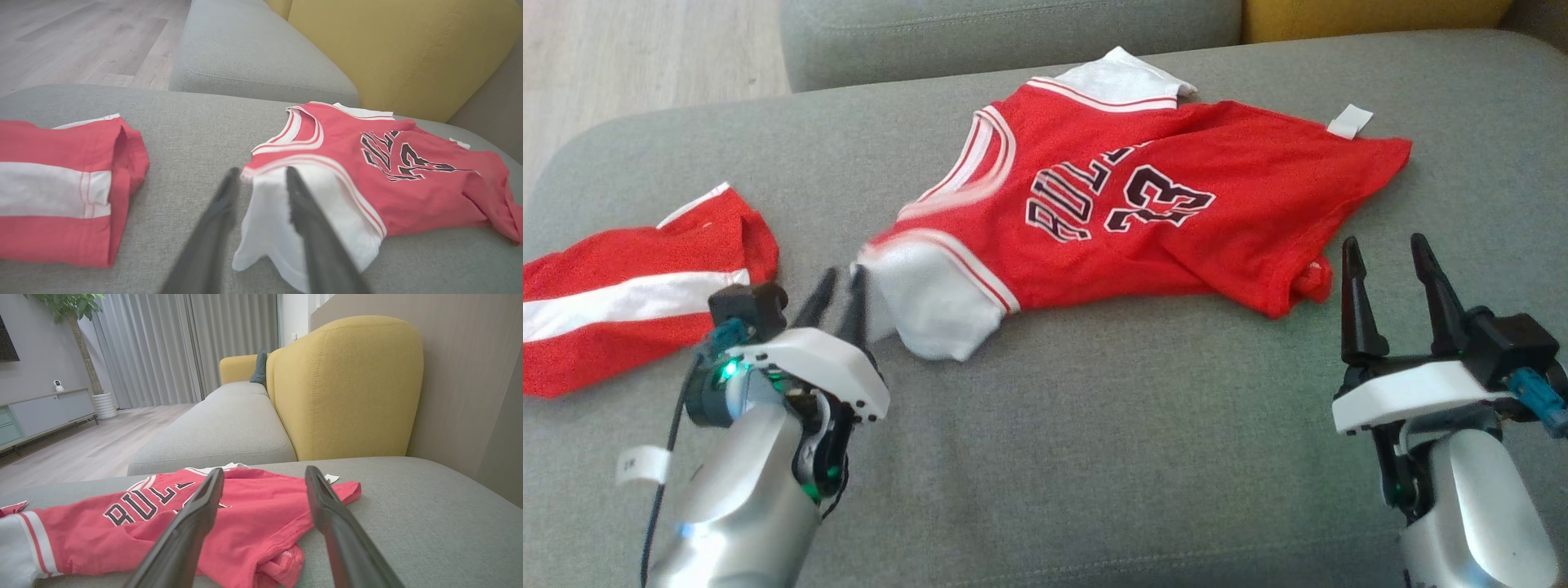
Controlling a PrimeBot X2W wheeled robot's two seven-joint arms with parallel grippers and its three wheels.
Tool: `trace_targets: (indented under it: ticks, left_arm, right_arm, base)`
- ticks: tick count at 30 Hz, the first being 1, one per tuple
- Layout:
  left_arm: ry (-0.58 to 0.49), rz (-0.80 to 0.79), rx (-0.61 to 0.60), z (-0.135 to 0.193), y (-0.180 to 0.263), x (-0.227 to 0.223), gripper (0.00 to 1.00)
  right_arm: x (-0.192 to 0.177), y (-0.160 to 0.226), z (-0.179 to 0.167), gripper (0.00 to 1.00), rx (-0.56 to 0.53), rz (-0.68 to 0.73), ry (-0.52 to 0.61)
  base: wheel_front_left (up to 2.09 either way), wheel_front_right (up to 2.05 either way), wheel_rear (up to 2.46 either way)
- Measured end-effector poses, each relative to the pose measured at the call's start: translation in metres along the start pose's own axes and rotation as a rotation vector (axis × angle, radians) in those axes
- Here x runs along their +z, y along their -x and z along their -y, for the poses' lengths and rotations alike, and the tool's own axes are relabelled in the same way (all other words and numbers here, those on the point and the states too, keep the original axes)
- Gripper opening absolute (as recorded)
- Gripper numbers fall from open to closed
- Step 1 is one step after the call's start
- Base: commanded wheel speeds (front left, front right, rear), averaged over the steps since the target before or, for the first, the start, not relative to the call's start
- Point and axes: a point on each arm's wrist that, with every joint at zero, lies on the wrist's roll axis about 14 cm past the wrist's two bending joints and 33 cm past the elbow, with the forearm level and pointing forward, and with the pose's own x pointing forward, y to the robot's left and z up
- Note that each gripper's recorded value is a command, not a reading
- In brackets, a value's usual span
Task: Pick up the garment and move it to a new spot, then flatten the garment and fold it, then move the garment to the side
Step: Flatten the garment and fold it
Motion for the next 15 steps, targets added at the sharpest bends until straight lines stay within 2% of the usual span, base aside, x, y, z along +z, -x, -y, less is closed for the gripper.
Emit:
trace_targets:
  ticks: [4,8,15]
  left_arm:
    - [-0.006,0.032,0.015,0.000,0.003,0.008,1.00]
    - [0.032,0.102,0.008,0.006,0.005,0.026,1.00]
    - [0.055,0.237,0.000,0.015,0.029,0.050,1.00]
  right_arm:
    - [0.000,0.000,-0.002,1.00,0.005,-0.005,-0.001]
    - [0.003,-0.002,-0.003,1.00,0.008,0.004,-0.001]
    - [0.020,-0.005,0.006,1.00,-0.017,0.060,0.002]
  base:
    - [0.00,0.00,0.00]
    - [0.00,0.00,0.00]
    - [0.00,0.00,0.00]
